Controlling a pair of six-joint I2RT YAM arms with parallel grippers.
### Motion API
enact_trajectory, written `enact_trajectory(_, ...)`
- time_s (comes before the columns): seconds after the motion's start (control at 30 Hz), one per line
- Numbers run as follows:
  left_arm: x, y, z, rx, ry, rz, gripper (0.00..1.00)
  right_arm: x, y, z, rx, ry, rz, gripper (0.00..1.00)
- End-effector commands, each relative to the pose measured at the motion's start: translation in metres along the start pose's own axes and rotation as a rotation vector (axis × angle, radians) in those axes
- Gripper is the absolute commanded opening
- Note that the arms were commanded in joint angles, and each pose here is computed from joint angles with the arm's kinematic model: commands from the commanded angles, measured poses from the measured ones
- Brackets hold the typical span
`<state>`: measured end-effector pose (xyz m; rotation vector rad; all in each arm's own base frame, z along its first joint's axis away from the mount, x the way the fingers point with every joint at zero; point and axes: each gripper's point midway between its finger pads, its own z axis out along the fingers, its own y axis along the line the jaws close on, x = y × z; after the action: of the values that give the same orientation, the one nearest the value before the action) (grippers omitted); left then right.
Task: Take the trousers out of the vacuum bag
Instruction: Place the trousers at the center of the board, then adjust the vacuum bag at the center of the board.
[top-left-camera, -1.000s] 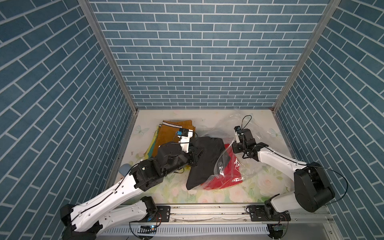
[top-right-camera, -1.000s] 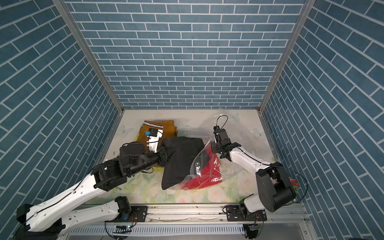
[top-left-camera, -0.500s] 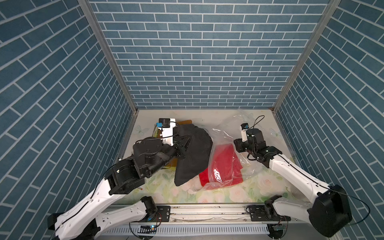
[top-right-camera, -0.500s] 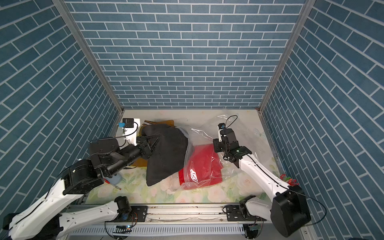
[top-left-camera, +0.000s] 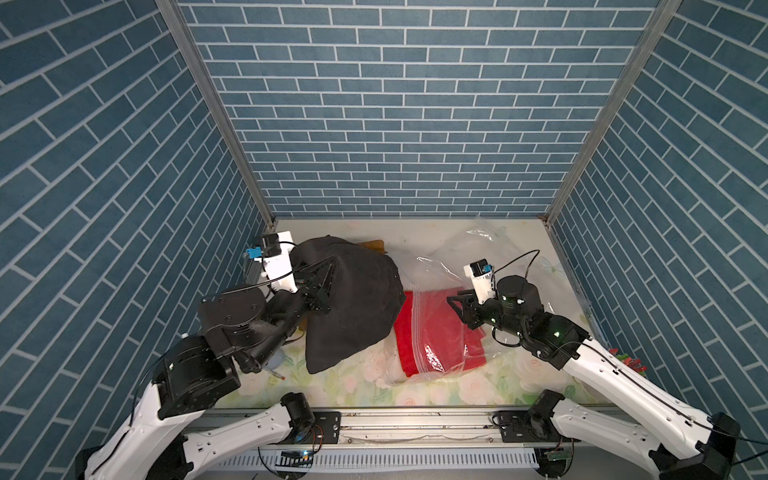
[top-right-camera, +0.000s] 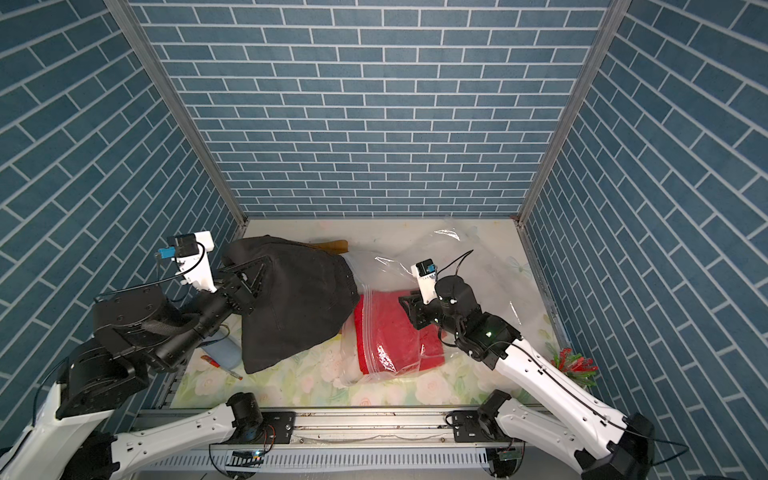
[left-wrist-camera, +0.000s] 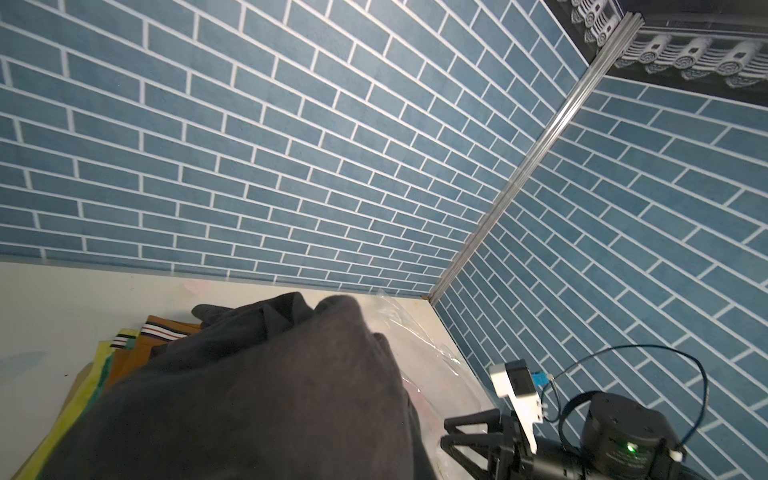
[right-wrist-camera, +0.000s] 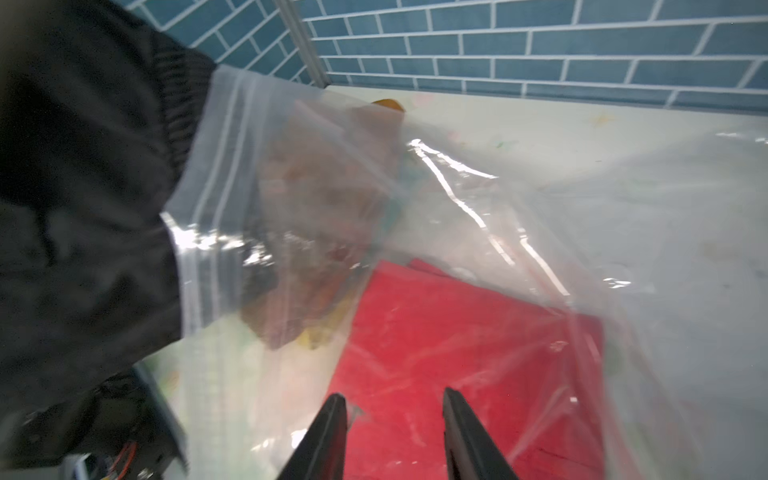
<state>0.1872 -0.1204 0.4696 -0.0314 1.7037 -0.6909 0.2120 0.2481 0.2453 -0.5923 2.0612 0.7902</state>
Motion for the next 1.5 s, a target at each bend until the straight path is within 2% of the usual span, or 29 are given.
enact_trajectory(0.0, -0.047, 0.005, -0.021, -0.018, -0.164, -0.061, 0.0, 0.026, 0.038, 0.004, -0.211, 0.062, 0.037, 0.32)
enact_trajectory(0.13, -0.048, 0.01, -0.023, -0.038, -0.174, -0.062, 0.0, 0.065, 0.077, 0.013, -0.389, 0.154, 0.02, 0.21)
enact_trajectory(0.3, -0.048, 0.013, -0.021, -0.058, -0.178, -0.058, 0.0, 0.109, 0.098, 0.035, -0.403, 0.252, 0.022, 0.11)
enact_trajectory(0.43, -0.047, 0.014, -0.019, -0.068, -0.181, -0.057, 0.0, 0.143, 0.079, 0.062, -0.278, 0.319, 0.097, 0.03)
enact_trajectory(0.53, -0.045, 0.013, -0.017, -0.068, -0.177, -0.056, 0.0, 0.163, 0.06, 0.074, -0.174, 0.355, 0.137, 0.02)
enact_trajectory(0.67, -0.041, 0.011, -0.012, -0.061, -0.173, -0.057, 0.0, 0.189, 0.027, 0.084, -0.003, 0.414, 0.125, 0.0)
enact_trajectory(0.83, -0.032, 0.007, -0.004, -0.051, -0.16, -0.058, 0.0, 0.207, -0.007, 0.088, 0.143, 0.456, 0.095, 0.0)
enact_trajectory(1.13, -0.024, 0.003, 0.004, -0.027, -0.152, -0.071, 0.0, 0.214, -0.086, 0.079, 0.365, 0.514, 0.104, 0.0)
enact_trajectory(1.33, -0.022, 0.002, 0.006, -0.026, -0.154, -0.074, 0.0, 0.2, -0.142, 0.072, 0.549, 0.532, 0.09, 0.0)
enact_trajectory(1.47, -0.016, 0.004, 0.012, -0.042, -0.149, -0.072, 0.0, 0.181, -0.179, 0.073, 0.64, 0.51, 0.127, 0.0)
